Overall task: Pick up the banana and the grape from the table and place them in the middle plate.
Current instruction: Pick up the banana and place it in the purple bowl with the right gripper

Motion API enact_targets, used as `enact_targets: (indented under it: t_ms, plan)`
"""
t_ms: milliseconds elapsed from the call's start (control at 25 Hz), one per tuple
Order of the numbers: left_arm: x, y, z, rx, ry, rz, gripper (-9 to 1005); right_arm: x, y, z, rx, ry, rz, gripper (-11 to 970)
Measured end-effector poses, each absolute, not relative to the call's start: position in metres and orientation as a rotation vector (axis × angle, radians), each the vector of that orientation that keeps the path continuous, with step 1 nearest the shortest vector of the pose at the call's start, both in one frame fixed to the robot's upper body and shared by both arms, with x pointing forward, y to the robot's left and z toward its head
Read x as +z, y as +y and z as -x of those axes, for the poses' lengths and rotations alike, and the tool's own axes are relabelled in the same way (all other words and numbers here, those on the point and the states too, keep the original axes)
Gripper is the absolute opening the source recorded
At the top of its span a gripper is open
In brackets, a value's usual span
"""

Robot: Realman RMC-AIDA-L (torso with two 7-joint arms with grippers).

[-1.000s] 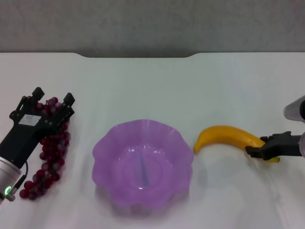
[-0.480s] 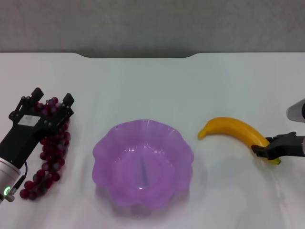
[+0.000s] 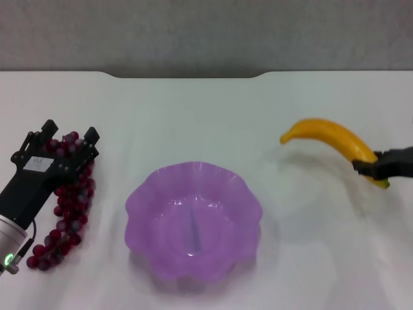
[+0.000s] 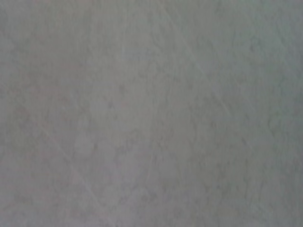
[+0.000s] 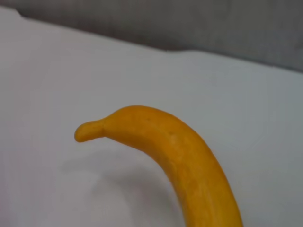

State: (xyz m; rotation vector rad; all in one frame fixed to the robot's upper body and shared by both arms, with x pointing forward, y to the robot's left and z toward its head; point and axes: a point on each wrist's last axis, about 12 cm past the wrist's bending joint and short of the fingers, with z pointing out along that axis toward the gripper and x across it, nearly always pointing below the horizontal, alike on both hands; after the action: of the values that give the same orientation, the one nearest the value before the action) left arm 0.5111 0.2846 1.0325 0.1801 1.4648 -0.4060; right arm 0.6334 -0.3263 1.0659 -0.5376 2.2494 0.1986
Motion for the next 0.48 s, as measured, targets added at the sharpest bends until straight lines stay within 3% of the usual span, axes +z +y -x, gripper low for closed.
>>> enact_targets:
  t_ms: [200, 480]
  plan:
    - [1.032, 0.285, -0.511, -0.405, 1.465, -0.180, 894, 1.088, -0.328, -0.634, 0.329, 2.154, 0.530, 487]
    - [1.032, 0.286, -0.511, -0.404, 1.466, -0.180, 894, 1.116, -0.304, -0.624, 0.640, 1.980, 0.687, 487]
